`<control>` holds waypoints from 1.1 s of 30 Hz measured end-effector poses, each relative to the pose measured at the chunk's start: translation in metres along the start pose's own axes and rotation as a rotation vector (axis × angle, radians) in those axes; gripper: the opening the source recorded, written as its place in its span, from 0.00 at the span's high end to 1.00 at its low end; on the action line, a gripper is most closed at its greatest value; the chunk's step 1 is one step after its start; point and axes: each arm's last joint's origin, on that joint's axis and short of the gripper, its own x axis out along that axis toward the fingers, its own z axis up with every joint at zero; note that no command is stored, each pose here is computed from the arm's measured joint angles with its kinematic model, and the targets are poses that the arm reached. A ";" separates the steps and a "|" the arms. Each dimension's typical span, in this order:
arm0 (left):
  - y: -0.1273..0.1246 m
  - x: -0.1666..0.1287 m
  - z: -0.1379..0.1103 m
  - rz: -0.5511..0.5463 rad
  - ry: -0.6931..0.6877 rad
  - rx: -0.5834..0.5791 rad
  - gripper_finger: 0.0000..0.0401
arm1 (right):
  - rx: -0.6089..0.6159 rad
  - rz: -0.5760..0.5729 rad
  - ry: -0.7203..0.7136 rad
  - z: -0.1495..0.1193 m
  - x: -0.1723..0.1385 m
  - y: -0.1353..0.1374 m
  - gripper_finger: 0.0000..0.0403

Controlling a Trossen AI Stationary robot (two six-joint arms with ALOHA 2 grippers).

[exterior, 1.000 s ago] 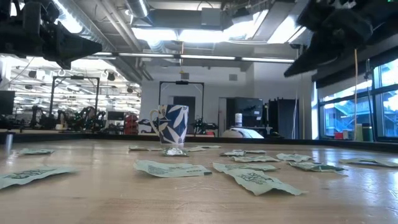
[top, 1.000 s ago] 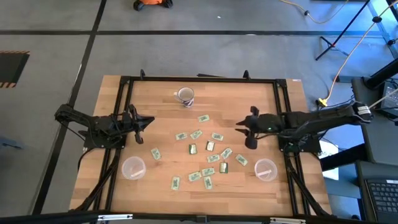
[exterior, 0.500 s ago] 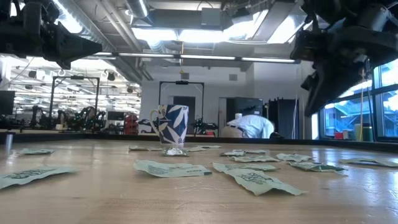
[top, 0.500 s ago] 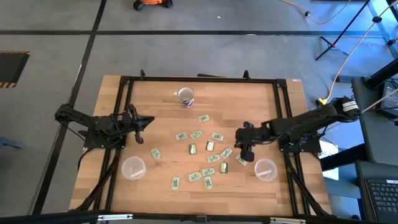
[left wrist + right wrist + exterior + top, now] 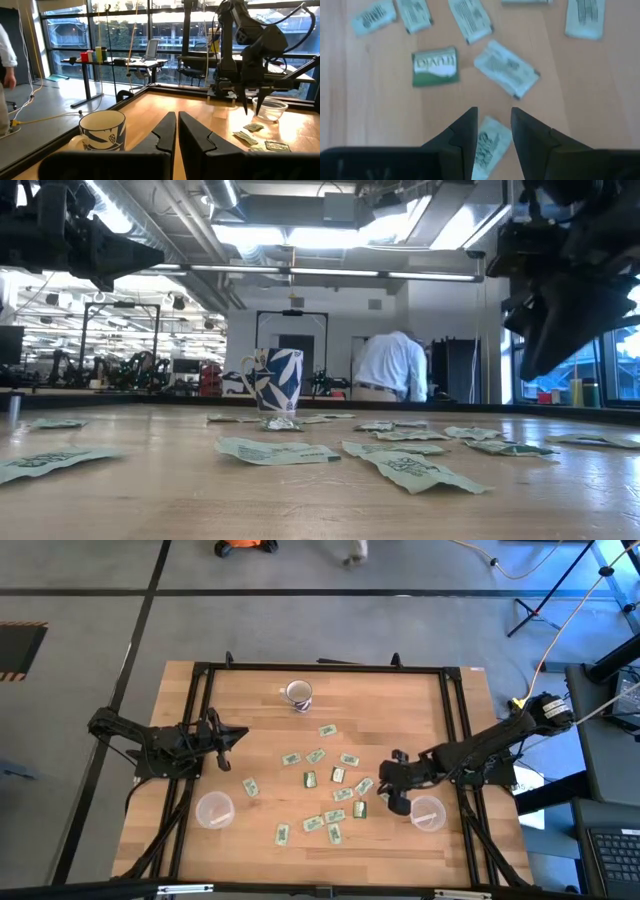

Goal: Pick and place Stevia / Truvia into bins
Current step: Put the light green stevia packet into the left transparent container

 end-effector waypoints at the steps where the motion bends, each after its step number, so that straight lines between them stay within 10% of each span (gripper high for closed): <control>1: 0.000 0.000 0.000 0.000 0.000 0.000 0.96 | -0.002 0.005 -0.010 0.001 0.000 0.001 0.70; 33: 0.000 0.000 -0.001 0.002 0.005 0.004 0.96 | -0.010 -0.072 0.191 -0.018 0.042 0.001 0.94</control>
